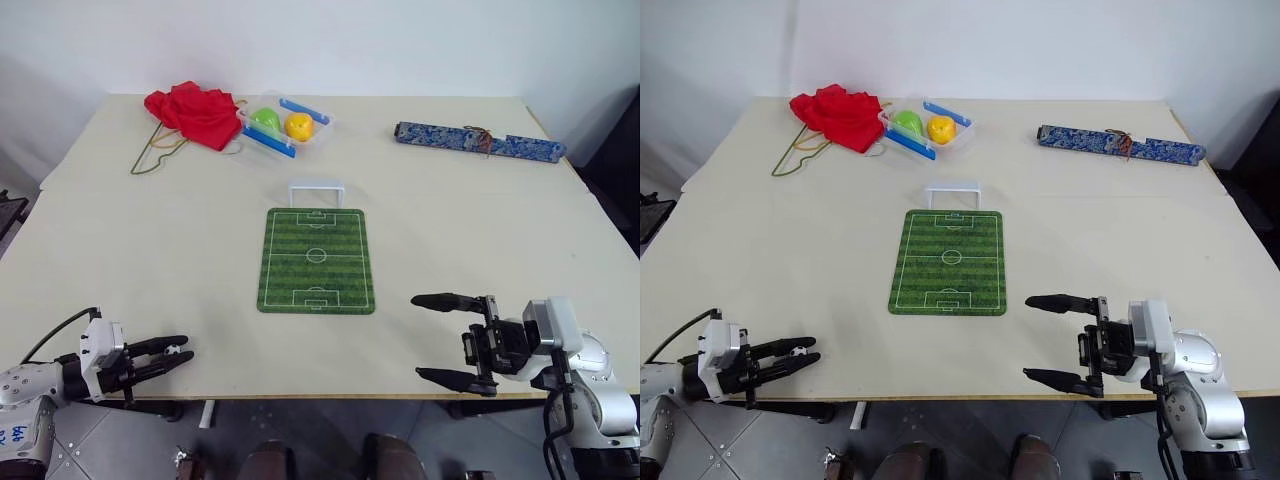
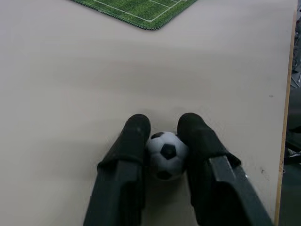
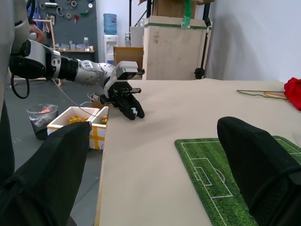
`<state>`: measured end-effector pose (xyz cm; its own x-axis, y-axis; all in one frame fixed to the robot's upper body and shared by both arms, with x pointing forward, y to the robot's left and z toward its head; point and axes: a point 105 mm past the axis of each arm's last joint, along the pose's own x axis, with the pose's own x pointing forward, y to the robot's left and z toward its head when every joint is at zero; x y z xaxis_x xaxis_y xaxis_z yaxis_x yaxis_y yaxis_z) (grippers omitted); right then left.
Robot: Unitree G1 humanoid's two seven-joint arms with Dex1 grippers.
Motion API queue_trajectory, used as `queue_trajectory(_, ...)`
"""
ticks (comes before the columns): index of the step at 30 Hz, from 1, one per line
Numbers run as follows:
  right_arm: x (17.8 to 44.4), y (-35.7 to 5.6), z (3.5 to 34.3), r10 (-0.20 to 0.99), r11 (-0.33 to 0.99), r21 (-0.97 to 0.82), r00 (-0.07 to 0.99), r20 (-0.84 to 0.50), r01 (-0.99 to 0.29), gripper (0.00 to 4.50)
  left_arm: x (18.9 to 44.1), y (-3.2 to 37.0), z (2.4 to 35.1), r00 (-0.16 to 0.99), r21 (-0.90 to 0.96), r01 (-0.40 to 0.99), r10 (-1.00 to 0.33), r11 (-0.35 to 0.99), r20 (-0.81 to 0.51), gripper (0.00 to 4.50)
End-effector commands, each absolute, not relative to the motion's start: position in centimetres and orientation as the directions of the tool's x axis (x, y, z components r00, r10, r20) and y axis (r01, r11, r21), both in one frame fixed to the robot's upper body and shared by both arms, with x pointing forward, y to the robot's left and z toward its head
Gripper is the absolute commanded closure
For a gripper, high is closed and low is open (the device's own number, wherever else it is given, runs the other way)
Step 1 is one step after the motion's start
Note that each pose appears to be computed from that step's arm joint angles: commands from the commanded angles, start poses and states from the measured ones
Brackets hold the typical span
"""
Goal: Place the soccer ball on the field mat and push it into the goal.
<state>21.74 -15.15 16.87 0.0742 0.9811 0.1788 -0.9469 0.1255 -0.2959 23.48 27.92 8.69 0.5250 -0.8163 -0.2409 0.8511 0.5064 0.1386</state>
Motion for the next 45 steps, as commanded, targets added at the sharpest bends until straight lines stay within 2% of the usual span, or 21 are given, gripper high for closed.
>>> queue_trajectory(1, 21.8, -16.2, 16.8, 0.98, 0.161, -0.328, 0.111, 0.166, -0.931, 0.0, 24.4, 26.1, 11.3, 0.477, 0.183, 0.876, -0.859, 0.447, -0.184, 3.64)
queue_trajectory(9, 22.2, -18.2, 15.8, 0.975, 0.21, -0.335, 0.171, 0.142, -0.918, 0.0, 26.8, 17.5, 16.0, 0.229, 0.235, 0.954, -0.96, 0.188, -0.16, 3.64)
queue_trajectory(16, 22.5, -19.2, 15.6, 0.97, 0.239, -0.347, 0.209, 0.122, -0.907, 0.0, 31.4, 10.1, 15.2, 0.141, 0.271, 0.959, -0.964, 0.078, -0.224, 3.64)
queue_trajectory(22, 22.4, -19.3, 15.6, 0.961, 0.276, -0.356, 0.246, 0.128, -0.893, 0.0, 33.0, 7.7, 13.3, 0.127, 0.33, 0.944, -0.947, 0.023, -0.296, 3.64)
queue_trajectory(27, 22.3, -19.4, 15.7, 0.952, 0.304, -0.364, 0.271, 0.139, -0.88, 0.0, 33.5, 7.2, 12.7, 0.13, 0.341, 0.94, -0.954, 0.031, -0.271, 3.64)
queue_trajectory(31, 21.7, -19.1, 15.8, 0.946, 0.324, -0.365, 0.289, 0.148, -0.873, 0.0, 33.6, 7.2, 11.4, 0.115, 0.336, 0.942, -0.947, 0.008, -0.3, 3.64)
queue_trajectory(35, 21.2, -18.6, 16.0, 0.944, 0.33, -0.362, 0.293, 0.154, -0.872, 0.0, 34.5, 7.0, 11.7, 0.152, 0.335, 0.94, -0.952, 0.057, -0.265, 3.64)
queue_trajectory(41, 21.1, -17.8, 16.6, 0.944, 0.329, -0.356, 0.289, 0.161, -0.875, 0.0, 34.6, 6.7, 11.1, 0.131, 0.309, 0.95, -0.955, 0.044, -0.267, 3.64)
queue_trajectory(45, 21.3, -17.3, 17.1, 0.944, 0.327, -0.355, 0.285, 0.166, -0.876, 0.0, 34.8, 6.7, 11.1, 0.139, 0.317, 0.947, -0.955, 0.052, -0.26, 2.31)
